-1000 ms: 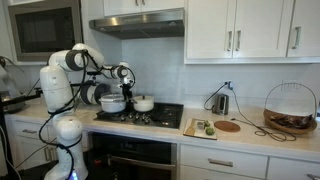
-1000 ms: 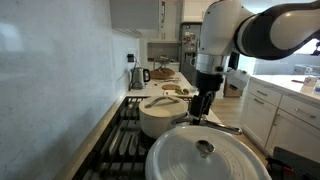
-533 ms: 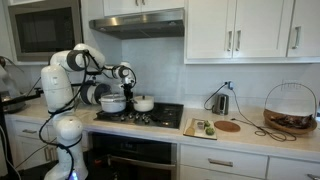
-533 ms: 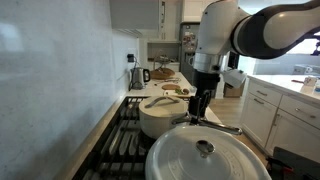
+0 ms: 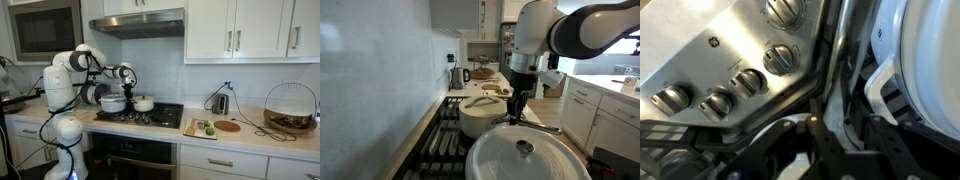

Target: Slide the cream white pot to the right side of the stove

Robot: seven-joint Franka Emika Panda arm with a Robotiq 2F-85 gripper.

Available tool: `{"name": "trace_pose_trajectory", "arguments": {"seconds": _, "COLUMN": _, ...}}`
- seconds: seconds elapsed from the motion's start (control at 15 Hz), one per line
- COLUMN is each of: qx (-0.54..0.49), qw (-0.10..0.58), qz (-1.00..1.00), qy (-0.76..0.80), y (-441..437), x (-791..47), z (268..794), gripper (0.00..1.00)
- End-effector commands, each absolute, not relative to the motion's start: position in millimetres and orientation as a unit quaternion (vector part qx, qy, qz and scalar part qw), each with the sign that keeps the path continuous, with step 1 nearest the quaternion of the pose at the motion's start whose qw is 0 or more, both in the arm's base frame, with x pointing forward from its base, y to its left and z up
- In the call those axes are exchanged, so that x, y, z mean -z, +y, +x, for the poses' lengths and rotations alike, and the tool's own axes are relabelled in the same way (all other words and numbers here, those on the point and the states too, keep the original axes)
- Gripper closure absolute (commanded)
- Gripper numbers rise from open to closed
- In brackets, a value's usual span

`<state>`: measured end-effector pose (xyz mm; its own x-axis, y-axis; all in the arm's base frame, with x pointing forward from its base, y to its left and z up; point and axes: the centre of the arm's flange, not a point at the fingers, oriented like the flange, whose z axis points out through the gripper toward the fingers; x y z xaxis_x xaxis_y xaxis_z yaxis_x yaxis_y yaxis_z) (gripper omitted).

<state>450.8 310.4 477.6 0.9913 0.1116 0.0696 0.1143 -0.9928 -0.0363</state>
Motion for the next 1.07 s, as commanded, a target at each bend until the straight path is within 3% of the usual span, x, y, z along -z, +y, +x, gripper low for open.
{"name": "trace_pose_trajectory", "arguments": {"seconds": 0.0, "qx": 0.032, "qw": 0.025, "qz": -0.997, "qy": -0.064, "y": 317.3, "x": -478.6, "z": 457.5, "gripper": 0.66}}
{"name": "trace_pose_trajectory", "arguments": {"seconds": 0.07, "qx": 0.031, "qw": 0.024, "qz": -0.997, "qy": -0.062, "y": 317.1, "x": -478.6, "z": 457.5, "gripper": 0.64}}
{"name": "trace_pose_trajectory", "arguments": {"seconds": 0.2, "qx": 0.031, "qw": 0.024, "qz": -0.997, "qy": -0.062, "y": 317.0, "x": -478.8, "z": 457.3, "gripper": 0.70}}
{"name": "trace_pose_trajectory", "arguments": {"seconds": 0.27, "qx": 0.032, "qw": 0.022, "qz": -0.997, "qy": -0.062, "y": 316.5, "x": -479.2, "z": 457.5, "gripper": 0.77}}
{"name": "trace_pose_trajectory", "arguments": {"seconds": 0.33, "qx": 0.032, "qw": 0.022, "qz": -0.997, "qy": -0.061, "y": 315.9, "x": -479.8, "z": 457.5, "gripper": 0.91}}
{"name": "trace_pose_trajectory", "arguments": {"seconds": 1.0, "qx": 0.027, "qw": 0.000, "qz": -0.997, "qy": -0.074, "y": 308.9, "x": -481.3, "z": 460.4, "gripper": 0.93}}
